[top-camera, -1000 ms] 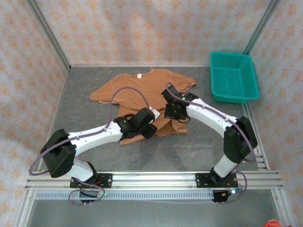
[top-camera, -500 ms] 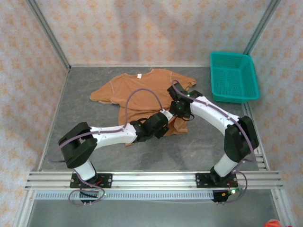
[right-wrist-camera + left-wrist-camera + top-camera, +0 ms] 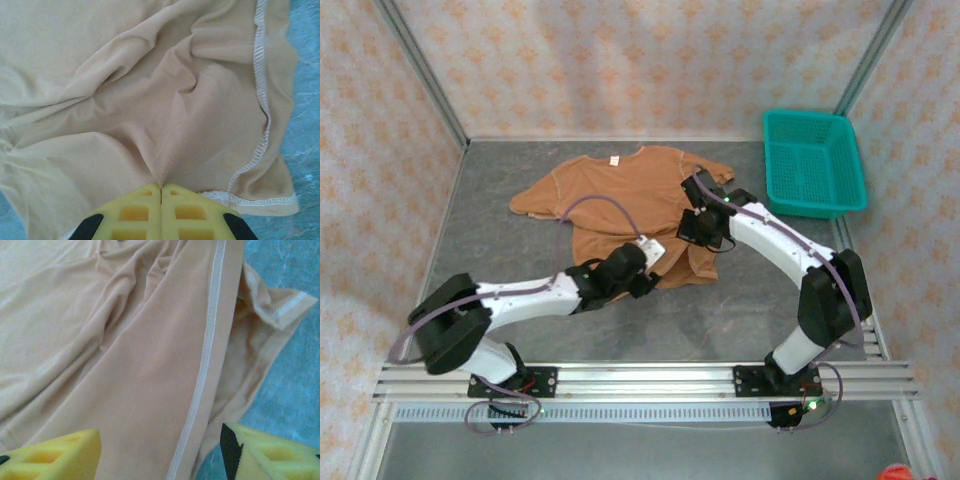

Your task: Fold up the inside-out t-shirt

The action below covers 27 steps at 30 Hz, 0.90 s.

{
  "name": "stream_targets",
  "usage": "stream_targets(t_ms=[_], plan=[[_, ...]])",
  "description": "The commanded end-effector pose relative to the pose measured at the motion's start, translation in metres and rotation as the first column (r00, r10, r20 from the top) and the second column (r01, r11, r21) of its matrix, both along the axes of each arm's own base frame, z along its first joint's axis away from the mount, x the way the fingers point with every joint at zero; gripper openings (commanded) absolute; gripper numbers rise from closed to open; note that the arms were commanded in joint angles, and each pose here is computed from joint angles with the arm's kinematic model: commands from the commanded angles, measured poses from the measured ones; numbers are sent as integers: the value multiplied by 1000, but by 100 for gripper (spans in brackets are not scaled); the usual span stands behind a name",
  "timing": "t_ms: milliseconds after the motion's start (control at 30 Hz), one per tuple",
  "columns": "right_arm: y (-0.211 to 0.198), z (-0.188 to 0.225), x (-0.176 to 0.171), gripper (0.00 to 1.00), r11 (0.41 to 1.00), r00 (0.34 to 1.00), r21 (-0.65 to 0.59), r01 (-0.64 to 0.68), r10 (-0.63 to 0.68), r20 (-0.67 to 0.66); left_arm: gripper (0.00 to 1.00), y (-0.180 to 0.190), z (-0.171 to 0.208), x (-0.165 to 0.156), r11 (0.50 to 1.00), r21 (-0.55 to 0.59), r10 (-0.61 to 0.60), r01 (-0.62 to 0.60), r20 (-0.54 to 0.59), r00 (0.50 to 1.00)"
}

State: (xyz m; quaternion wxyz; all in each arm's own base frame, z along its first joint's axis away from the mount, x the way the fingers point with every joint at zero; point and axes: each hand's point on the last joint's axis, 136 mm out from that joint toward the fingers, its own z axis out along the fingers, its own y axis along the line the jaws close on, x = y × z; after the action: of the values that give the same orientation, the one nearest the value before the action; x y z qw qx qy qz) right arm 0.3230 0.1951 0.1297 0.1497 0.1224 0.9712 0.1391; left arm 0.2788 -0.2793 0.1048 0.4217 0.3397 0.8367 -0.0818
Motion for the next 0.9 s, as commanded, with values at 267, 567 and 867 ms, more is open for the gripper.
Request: stream_targets(t_ms=[267, 567, 867], plan=[[23, 13, 7, 0, 980, 999, 195, 28, -25, -20, 88, -28, 8, 0, 987, -83, -134, 141, 85, 987], [21, 21, 6, 0, 975, 999, 218, 48, -45, -20, 88, -42, 1, 36, 1000, -3, -25, 26, 194, 981], [-7, 30, 0, 0, 976, 996, 202, 86, -87, -7, 81, -21, -21, 68, 986, 139, 64, -93, 201, 977]])
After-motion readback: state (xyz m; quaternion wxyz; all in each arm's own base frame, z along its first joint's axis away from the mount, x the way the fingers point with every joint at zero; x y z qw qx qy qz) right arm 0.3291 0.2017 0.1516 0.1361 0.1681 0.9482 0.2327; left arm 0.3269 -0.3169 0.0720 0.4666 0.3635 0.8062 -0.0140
